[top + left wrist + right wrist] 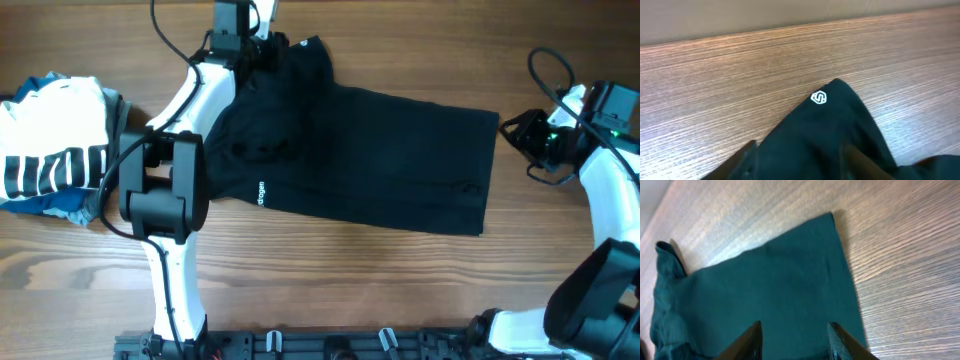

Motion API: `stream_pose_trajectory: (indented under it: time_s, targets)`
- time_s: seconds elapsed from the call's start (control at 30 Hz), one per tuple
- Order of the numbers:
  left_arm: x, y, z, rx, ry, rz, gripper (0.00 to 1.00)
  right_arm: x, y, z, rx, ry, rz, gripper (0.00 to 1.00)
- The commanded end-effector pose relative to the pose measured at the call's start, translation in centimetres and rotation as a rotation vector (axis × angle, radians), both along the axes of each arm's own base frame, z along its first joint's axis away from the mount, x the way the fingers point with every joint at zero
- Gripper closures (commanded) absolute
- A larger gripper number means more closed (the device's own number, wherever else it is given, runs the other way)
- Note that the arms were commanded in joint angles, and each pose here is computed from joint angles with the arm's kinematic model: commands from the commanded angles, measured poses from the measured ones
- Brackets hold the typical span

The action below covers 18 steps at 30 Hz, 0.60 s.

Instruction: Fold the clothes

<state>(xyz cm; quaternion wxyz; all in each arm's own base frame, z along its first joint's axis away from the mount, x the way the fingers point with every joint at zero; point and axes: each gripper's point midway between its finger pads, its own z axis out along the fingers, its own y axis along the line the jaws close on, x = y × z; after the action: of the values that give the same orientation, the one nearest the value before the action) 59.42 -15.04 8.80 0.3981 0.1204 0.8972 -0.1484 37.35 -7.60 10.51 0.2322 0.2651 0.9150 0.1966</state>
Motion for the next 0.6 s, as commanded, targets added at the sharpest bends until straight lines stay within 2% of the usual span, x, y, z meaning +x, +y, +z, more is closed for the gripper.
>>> stream_pose_trajectory:
  time_s: [0.0, 0.17, 0.3, 0.43, 0.47, 0.57]
  targets:
    - [0.2, 0.4, -5.1, 0.02, 0.054, 0.008, 0.41, -0.4, 1.0, -2.0, 0.008, 0.061, 0.022, 0.59]
    - [0.1, 0.5, -9.2, 0.049, 0.085, -0.01, 0.38, -0.7, 2.3, -2.4, 0.017, 0.088, 0.053, 0.59]
    - [0.0, 0.5, -9.9, 0.057, 0.091, -0.018, 0.38, -0.7, 2.8, -2.4, 0.018, 0.09, 0.065, 0.59]
    - [-0.5, 0.3, -10.5, 0.061, 0.119, -0.026, 0.79, -0.7, 2.8, -2.4, 0.025, 0.094, 0.052, 0.59]
    - [-0.6, 0.3, -10.6, 0.065, 0.121, -0.03, 0.96, -0.7, 2.8, -2.4, 0.026, 0.095, 0.05, 0.59]
    - [-0.6, 0.3, -10.2, 0.064, 0.12, -0.031, 0.96, -0.7, 2.8, -2.4, 0.026, 0.095, 0.05, 0.59]
